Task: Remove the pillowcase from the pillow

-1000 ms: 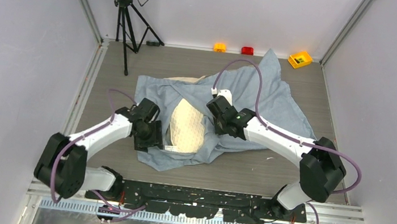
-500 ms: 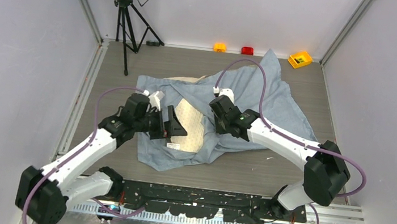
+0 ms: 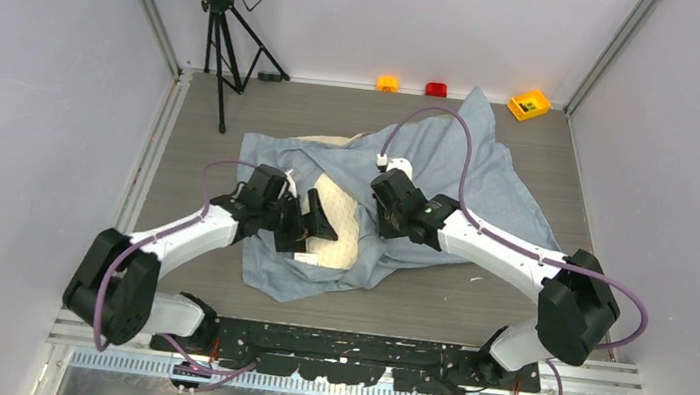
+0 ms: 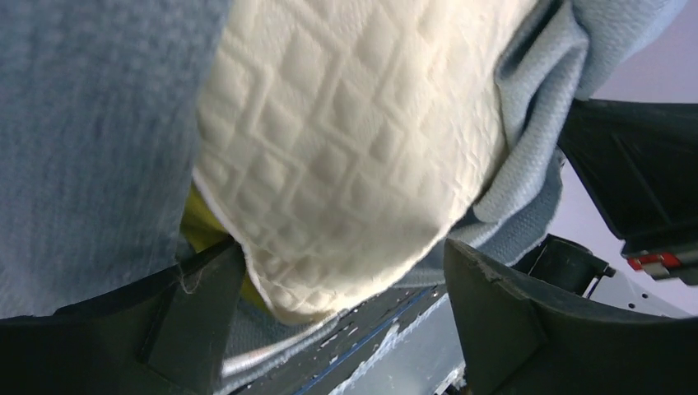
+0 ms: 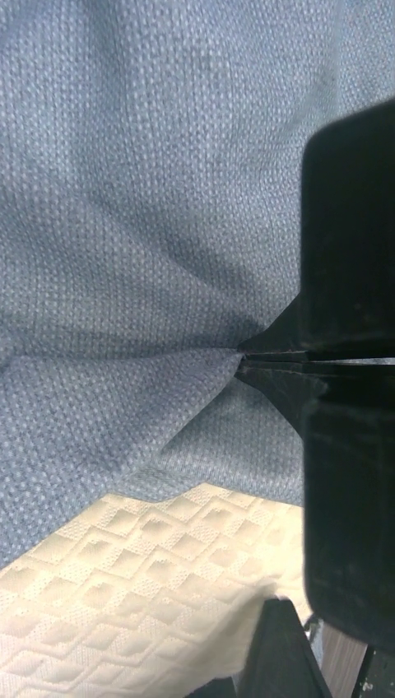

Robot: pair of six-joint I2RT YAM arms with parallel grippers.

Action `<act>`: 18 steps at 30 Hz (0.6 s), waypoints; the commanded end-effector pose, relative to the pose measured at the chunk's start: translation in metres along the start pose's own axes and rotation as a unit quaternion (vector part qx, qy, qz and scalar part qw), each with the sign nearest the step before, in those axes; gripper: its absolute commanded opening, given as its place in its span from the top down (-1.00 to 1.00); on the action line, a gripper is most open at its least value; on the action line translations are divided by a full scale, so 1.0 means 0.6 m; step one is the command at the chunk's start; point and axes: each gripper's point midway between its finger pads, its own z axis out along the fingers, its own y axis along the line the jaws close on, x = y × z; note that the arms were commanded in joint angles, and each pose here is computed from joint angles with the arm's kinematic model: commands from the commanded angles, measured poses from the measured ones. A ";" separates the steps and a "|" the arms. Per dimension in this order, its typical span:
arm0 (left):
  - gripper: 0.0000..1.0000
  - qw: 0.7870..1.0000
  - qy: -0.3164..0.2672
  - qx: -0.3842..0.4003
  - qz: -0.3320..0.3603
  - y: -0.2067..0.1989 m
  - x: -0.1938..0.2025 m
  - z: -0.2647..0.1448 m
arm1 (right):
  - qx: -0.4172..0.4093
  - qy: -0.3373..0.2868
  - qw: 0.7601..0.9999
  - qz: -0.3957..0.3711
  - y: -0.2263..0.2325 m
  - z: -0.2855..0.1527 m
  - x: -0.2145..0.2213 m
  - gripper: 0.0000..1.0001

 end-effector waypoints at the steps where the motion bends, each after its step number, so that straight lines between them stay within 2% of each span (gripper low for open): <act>1: -0.66 0.998 0.001 0.059 0.001 -0.036 -0.014 0.021 | -0.030 -0.015 0.999 0.033 0.020 -0.008 -0.014 1.00; 3: -0.17 0.997 -0.018 0.071 0.012 -0.044 -0.024 0.016 | -0.035 -0.011 0.999 0.038 0.022 -0.007 -0.006 0.99; 5: 0.51 0.995 -0.046 0.087 0.030 -0.065 -0.039 -0.002 | -0.036 -0.009 0.999 0.040 0.019 -0.008 0.000 0.97; 7: 0.89 0.992 -0.066 0.097 0.052 -0.090 -0.053 -0.027 | -0.036 -0.012 0.999 0.036 0.014 -0.014 0.003 0.95; 8: 0.99 0.990 -0.071 0.102 0.063 -0.105 -0.059 -0.039 | -0.040 -0.016 0.999 0.032 0.014 -0.018 0.001 0.91; 11: 1.00 0.985 -0.063 0.134 0.086 -0.153 -0.064 -0.070 | -0.102 -0.017 0.995 -0.002 0.044 -0.047 -0.007 0.71; 15: 1.00 0.979 -0.045 0.178 0.089 -0.207 -0.062 -0.100 | -0.115 -0.059 0.992 -0.005 0.042 -0.095 -0.044 0.37; 18: 1.00 0.977 -0.053 0.188 0.090 -0.228 -0.066 -0.120 | -0.160 -0.092 0.983 -0.014 0.059 -0.136 -0.065 0.11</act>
